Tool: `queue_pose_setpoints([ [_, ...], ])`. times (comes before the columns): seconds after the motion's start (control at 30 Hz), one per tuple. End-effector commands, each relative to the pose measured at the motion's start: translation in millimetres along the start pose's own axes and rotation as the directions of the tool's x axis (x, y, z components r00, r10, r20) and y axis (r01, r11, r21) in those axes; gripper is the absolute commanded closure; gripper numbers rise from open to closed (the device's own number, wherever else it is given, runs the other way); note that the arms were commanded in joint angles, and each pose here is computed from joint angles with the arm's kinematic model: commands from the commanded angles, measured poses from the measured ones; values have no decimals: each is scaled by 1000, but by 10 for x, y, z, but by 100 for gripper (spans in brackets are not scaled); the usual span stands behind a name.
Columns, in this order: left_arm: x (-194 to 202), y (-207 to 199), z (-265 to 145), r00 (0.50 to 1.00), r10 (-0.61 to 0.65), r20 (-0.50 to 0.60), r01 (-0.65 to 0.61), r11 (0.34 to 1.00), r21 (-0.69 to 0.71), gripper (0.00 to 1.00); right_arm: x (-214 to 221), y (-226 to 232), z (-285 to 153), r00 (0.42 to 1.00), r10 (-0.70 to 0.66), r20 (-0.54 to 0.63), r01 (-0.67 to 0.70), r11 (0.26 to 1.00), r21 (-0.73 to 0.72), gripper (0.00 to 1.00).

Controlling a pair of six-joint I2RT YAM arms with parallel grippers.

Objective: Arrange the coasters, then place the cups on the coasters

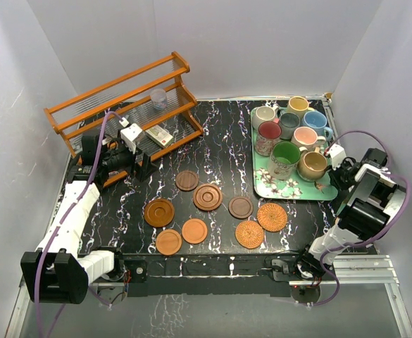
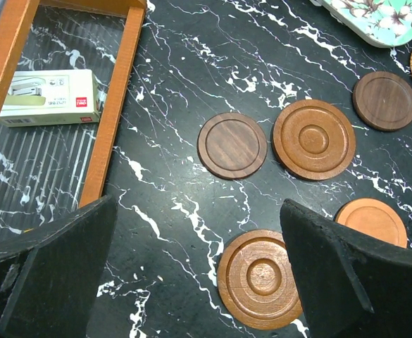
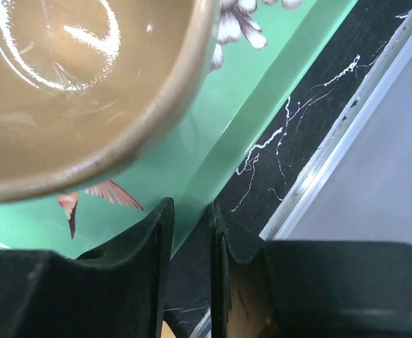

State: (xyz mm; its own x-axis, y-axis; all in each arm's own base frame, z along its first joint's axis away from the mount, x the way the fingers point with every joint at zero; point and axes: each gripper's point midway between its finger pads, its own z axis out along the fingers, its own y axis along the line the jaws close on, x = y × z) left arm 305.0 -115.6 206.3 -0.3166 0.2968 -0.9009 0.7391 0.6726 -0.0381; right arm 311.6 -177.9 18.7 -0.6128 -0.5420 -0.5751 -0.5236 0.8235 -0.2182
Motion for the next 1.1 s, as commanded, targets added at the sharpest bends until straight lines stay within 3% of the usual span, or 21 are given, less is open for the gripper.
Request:
queue_pose_setpoints([
  [0.0,-14,-46,21,999,35,17,-35,999,25,1,753,882,28,928,26,-373,-108,973,-201,100],
  [0.43,60,-148,51,999,47,-1,-47,997,61,1,584,959,53,930,-37,-365,-48,974,-221,100],
  [0.63,147,-194,54,997,68,-29,-66,995,74,1,505,806,25,932,65,-357,-136,975,-178,100],
  [1.07,427,-187,146,992,46,-121,-37,996,78,1,-141,393,-342,944,267,-193,-283,957,-63,60],
])
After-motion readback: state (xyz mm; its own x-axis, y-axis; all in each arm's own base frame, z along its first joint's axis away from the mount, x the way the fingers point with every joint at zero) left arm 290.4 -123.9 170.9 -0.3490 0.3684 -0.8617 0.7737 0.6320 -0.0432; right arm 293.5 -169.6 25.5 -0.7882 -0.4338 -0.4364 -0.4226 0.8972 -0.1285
